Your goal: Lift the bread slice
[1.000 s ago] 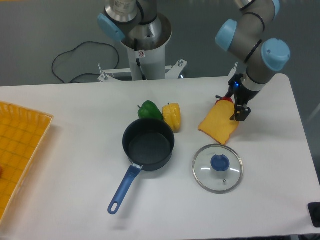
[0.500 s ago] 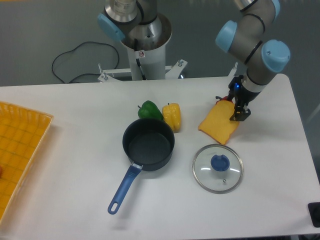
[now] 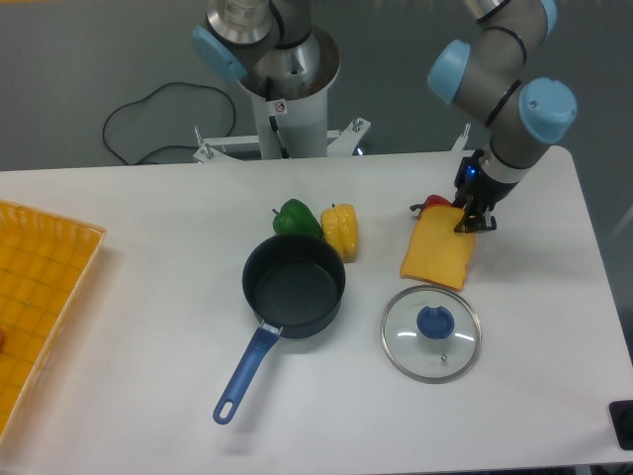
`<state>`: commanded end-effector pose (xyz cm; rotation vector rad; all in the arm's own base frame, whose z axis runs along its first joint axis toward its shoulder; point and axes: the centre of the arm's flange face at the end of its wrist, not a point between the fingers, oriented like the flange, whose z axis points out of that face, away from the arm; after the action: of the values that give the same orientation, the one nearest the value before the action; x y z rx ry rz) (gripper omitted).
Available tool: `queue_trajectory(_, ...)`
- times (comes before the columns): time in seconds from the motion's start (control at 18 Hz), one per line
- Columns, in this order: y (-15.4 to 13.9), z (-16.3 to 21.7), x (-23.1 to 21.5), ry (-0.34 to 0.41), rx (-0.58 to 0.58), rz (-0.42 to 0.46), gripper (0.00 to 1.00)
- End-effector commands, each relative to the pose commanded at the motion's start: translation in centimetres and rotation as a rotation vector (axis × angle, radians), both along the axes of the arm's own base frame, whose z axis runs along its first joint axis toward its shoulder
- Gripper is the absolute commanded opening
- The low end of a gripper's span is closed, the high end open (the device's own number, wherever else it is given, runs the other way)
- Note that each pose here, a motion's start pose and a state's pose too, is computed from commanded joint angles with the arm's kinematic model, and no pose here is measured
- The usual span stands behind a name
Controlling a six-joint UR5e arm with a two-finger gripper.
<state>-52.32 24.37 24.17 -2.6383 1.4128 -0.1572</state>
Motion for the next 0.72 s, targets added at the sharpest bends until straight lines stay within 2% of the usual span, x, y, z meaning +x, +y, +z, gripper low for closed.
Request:
queue_trajectory(0.22, 0.9, 0.5, 0.2, 0.005, -0.006, 0.021, 0.17)
queue_trajectory(0.28, 1.1, 0.5, 0.3, 0.004, -0.008, 0.03, 0.1)
queue_trajectory(0.61, 3.0, 2.8, 0.1, -0.025, -0.029, 0.075, 0.07)
queue_trajectory(0.72, 4.5, 4.5, 0.1, -0.038, -0.04, 0.094, 0.07)
